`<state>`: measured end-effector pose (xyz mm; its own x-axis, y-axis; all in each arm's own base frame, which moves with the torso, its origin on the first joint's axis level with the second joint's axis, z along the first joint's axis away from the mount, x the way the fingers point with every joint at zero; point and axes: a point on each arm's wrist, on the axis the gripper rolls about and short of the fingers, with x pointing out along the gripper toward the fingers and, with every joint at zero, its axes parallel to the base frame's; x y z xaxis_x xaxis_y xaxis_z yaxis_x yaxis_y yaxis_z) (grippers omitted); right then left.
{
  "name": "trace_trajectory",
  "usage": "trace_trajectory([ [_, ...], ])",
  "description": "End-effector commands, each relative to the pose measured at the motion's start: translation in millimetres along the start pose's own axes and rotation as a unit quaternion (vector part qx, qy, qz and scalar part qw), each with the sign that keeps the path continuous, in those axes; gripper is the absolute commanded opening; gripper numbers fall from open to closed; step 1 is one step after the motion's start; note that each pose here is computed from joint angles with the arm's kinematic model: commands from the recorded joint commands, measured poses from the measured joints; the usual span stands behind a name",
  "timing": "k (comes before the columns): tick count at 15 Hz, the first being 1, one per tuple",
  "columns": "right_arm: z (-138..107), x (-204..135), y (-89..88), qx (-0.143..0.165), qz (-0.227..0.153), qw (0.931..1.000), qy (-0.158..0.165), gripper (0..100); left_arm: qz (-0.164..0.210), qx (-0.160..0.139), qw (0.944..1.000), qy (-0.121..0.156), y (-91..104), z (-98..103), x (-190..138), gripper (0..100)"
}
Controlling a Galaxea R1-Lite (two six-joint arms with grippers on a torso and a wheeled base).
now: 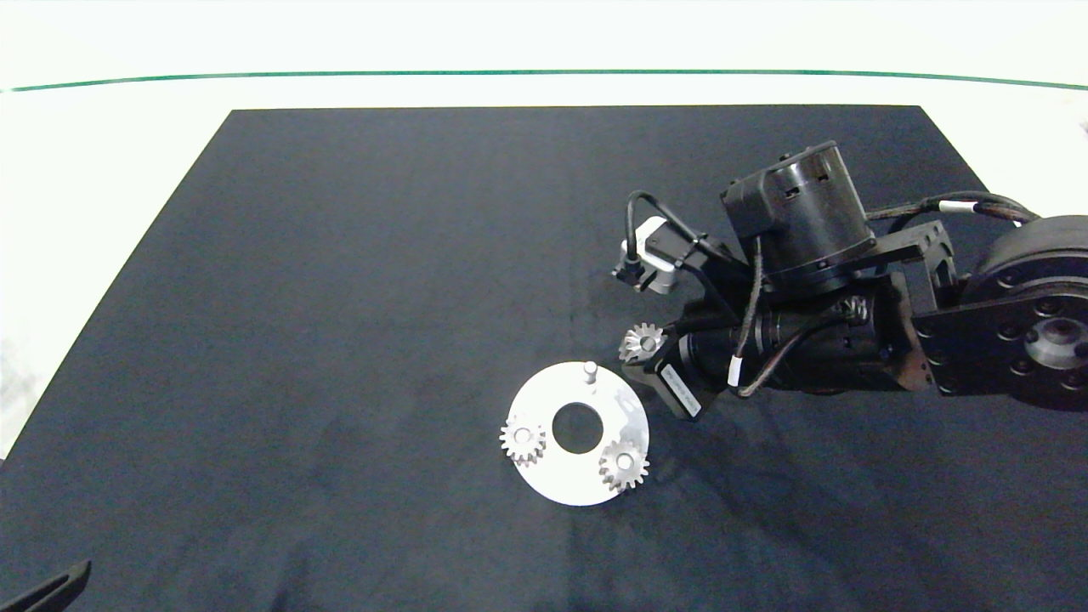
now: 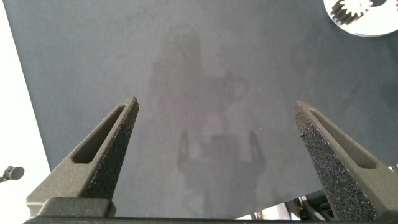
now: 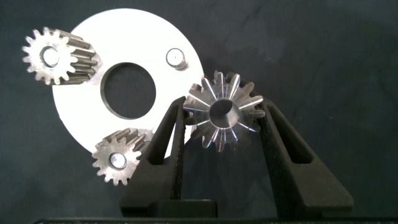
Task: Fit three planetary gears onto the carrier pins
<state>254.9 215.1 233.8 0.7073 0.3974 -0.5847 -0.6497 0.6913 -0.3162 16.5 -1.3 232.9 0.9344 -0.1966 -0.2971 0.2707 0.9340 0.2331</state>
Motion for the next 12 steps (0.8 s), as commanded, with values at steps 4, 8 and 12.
trace_trajectory([
  [4,-2.1,20.7,14.6,-0.012,0.014,0.9997,0.019,22,0.001,0.001,1.0,0.003,-0.1,-2.1,-0.1,100],
  [8,2.0,26.4,14.6,-0.011,0.013,0.9997,0.016,22,0.0,0.003,1.0,0.005,-0.8,-3.6,0.9,100],
  [12,8.7,31.3,17.8,-0.013,0.015,0.9998,0.008,22,0.0,0.003,1.0,0.006,-0.9,-3.9,1.1,100],
])
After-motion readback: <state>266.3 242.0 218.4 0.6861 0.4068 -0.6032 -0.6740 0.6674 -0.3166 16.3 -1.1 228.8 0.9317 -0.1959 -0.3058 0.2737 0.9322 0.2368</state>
